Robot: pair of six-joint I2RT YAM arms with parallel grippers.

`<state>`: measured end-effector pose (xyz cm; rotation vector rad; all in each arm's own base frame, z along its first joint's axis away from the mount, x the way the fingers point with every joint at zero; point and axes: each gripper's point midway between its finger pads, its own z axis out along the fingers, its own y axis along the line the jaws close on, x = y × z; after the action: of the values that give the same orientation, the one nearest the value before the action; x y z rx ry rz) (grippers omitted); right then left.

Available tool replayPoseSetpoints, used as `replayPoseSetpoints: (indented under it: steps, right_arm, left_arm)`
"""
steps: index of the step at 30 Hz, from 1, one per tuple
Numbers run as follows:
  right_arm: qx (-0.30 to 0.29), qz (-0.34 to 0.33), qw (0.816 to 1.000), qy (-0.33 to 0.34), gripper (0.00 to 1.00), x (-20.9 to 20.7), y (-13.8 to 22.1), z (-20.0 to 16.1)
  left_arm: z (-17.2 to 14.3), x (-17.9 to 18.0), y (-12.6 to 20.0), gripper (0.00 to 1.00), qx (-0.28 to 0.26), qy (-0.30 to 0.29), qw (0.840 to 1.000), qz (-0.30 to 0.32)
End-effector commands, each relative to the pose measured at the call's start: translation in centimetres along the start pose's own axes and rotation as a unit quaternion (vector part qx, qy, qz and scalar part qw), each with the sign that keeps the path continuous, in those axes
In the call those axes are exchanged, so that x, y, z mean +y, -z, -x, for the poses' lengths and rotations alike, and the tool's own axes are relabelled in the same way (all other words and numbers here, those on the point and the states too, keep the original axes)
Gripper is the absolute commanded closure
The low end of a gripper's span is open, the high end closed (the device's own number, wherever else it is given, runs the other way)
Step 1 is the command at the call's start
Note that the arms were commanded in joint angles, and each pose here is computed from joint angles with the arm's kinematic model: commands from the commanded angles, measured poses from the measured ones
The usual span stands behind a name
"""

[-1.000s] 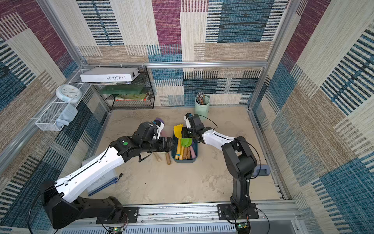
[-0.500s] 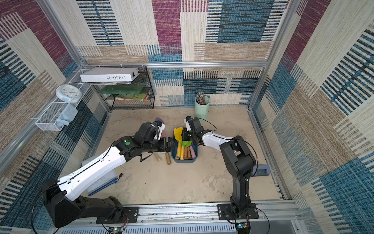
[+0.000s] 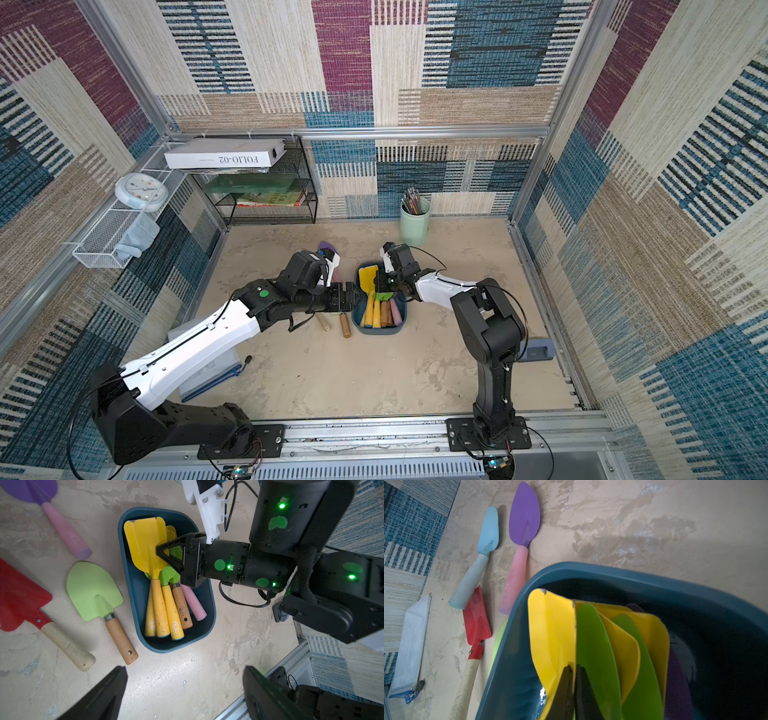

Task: Put the shovel into the storage box
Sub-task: Place the shovel in the storage box.

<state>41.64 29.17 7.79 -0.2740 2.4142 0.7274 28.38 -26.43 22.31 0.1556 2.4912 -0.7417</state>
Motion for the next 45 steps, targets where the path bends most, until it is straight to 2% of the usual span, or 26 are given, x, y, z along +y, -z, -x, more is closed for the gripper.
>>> replayPoseSetpoints:
  steps: [1, 13, 26, 36, 45]
  right_arm:
    - [0.002, -0.003, 1.000, 0.002, 1.00, 0.1, 0.4, -0.1]
    - [0.021, -0.002, 1.000, 0.003, 0.98, 0.3, 0.4, -1.1]
    - [0.032, -0.003, 0.999, 0.009, 0.77, 0.6, 0.1, -1.2]
    - [0.028, -0.017, 0.999, 0.016, 0.68, 0.5, 1.2, -0.7]
    - [0.015, -0.047, 0.999, 0.023, 0.63, 0.2, 3.6, -0.1]
  left_arm:
    - [0.4, -0.6, -0.2, 0.09, -0.005, -0.005, 1.000, -0.013]
    - [0.2, -0.9, -1.2, 0.09, 0.009, -0.002, 1.000, -0.019]
    - [0.1, -0.8, -1.8, 0.09, 0.019, 0.001, 1.000, -0.014]
    - [-0.2, -0.4, -1.7, 0.09, 0.027, 0.001, 1.000, -0.004]
    - [-0.6, 3.5, -1.4, 0.09, 0.024, 0.024, 0.994, 0.101]
